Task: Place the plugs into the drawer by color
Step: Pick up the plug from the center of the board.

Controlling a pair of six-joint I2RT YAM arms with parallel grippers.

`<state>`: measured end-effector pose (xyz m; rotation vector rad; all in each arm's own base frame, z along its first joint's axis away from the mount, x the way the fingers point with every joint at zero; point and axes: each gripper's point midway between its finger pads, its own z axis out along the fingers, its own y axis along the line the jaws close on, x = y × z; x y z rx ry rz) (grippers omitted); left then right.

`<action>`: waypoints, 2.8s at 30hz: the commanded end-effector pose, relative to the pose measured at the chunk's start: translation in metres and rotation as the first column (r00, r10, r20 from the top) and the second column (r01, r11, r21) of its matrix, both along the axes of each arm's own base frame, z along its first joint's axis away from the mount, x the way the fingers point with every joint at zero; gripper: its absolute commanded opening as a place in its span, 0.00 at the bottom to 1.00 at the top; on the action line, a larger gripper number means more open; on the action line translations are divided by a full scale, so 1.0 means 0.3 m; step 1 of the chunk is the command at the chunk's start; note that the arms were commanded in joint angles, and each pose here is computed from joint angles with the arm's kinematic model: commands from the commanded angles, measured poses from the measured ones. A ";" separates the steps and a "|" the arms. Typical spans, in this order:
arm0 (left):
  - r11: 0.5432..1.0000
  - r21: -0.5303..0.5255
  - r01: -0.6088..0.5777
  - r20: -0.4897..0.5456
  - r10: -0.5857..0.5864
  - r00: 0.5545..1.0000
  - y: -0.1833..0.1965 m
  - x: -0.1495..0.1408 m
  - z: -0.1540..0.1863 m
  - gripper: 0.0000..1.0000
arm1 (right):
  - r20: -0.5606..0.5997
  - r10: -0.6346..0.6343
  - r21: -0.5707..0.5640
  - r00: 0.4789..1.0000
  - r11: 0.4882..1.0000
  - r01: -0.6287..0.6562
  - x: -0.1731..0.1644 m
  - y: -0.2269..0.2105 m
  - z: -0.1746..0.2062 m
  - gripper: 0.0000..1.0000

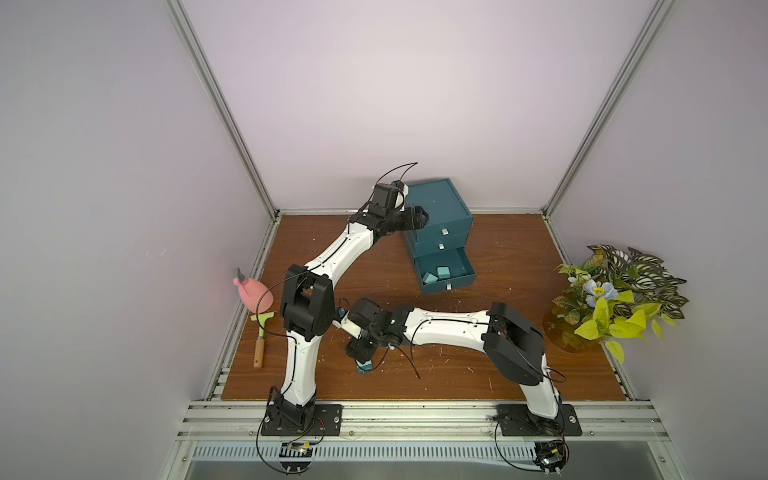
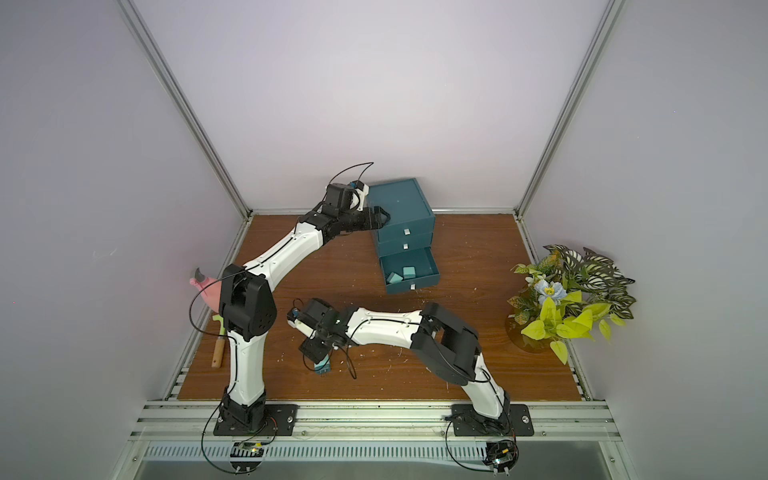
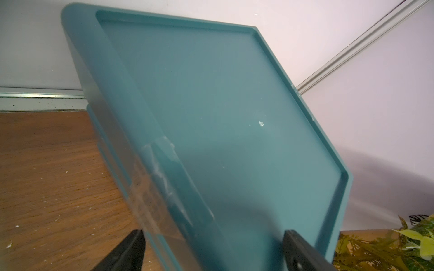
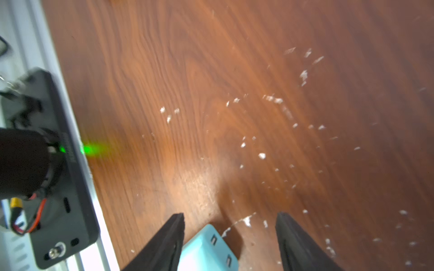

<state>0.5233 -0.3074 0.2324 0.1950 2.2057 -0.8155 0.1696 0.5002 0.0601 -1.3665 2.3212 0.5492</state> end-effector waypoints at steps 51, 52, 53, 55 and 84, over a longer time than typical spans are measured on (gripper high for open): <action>0.998 0.068 -0.002 -0.073 0.007 0.997 0.048 -0.048 -0.058 0.87 | -0.024 -0.171 -0.182 0.985 0.970 0.164 -0.060 -0.260 0.005 0.74; 0.998 0.069 -0.003 -0.076 0.008 0.997 0.049 -0.048 -0.062 0.87 | -0.026 -0.173 -0.178 0.985 0.970 0.166 -0.061 -0.262 0.008 0.73; 0.998 0.069 -0.002 -0.075 0.007 0.997 0.048 -0.048 -0.062 0.87 | -0.028 -0.174 -0.178 0.984 0.970 0.166 -0.063 -0.264 0.007 0.71; 0.998 0.068 -0.001 -0.075 0.006 0.997 0.045 -0.049 -0.062 0.87 | -0.032 -0.177 -0.177 0.984 0.970 0.169 -0.064 -0.268 0.003 0.68; 0.997 0.071 -0.001 -0.085 0.007 0.996 0.043 -0.045 -0.081 0.87 | -0.067 -0.213 -0.192 0.975 0.961 0.197 -0.085 -0.327 -0.031 0.62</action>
